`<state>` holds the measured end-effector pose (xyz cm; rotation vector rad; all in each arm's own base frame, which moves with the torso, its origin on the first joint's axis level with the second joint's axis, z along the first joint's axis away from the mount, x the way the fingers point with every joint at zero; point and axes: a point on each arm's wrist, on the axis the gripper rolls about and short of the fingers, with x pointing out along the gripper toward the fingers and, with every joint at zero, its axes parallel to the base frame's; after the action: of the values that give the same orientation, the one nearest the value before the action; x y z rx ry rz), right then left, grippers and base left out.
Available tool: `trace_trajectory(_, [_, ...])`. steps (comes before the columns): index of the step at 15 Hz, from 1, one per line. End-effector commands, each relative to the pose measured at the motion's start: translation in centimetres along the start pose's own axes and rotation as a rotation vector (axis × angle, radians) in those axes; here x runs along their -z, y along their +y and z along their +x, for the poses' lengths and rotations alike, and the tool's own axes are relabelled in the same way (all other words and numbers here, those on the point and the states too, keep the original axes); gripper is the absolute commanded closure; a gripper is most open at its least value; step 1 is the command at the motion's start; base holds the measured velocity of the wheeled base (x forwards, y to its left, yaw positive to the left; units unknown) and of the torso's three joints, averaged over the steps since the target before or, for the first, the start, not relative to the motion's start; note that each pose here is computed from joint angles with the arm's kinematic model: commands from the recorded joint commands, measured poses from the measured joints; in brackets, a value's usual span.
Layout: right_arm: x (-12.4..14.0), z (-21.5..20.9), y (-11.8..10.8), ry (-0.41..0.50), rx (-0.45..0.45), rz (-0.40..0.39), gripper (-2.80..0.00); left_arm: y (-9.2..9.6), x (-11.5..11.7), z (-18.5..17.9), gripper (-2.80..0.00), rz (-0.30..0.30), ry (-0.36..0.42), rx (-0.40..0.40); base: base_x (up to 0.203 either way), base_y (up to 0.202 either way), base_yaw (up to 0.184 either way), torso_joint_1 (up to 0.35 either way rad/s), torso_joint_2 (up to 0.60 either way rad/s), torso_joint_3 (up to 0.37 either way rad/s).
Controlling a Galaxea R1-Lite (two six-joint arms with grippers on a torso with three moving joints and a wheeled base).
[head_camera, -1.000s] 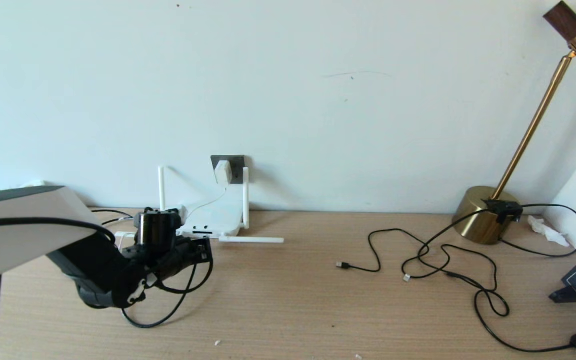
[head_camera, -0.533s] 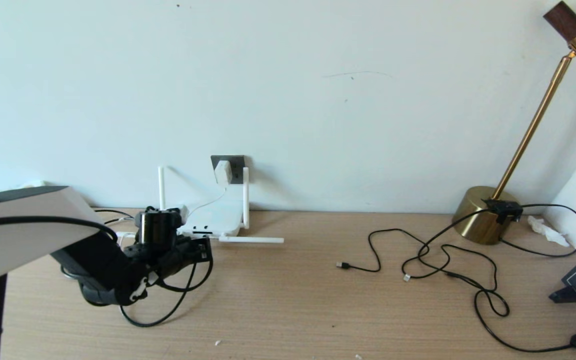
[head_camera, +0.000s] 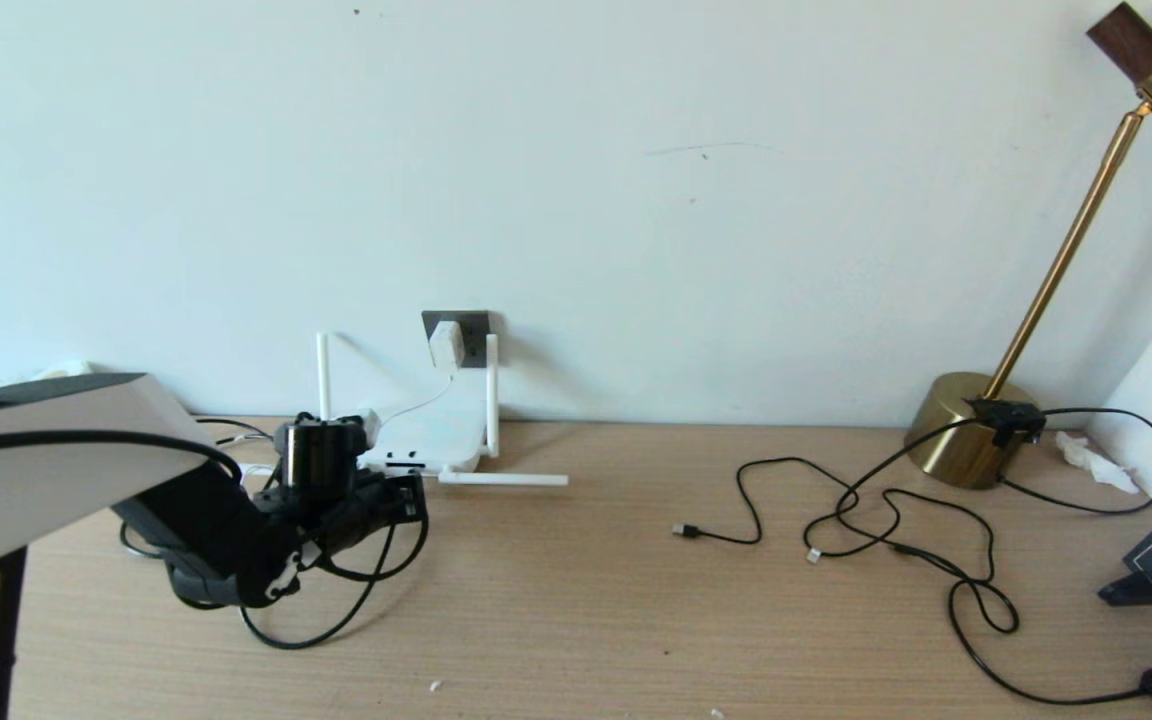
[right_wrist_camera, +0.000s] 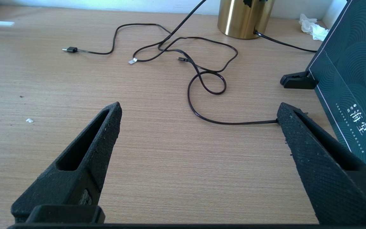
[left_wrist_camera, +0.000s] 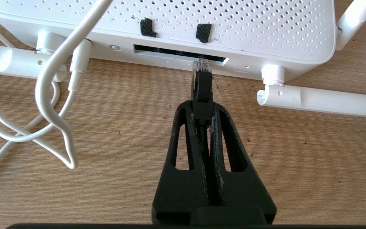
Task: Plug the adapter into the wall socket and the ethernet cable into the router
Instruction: Align cable and router interface, then plug cable into router interface
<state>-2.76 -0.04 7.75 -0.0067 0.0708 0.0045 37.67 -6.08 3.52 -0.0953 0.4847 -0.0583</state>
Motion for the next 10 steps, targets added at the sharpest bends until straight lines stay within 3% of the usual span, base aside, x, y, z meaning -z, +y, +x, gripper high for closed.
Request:
trace_trajectory(1, [-0.01,0.0,0.0,0.001,0.0,-0.001,-2.8,0.03,-0.06,0.08,0.0,-0.002,-0.006,0.003,0.0,0.0,0.0,0.0,0.0,0.0])
trace_trajectory(10, [-0.01,0.0,0.0,0.001,0.0,0.0,-2.8,0.01,-0.24,0.05,0.0,-0.003,-0.012,0.004,0.0,0.0,0.0,0.0,0.0,0.0])
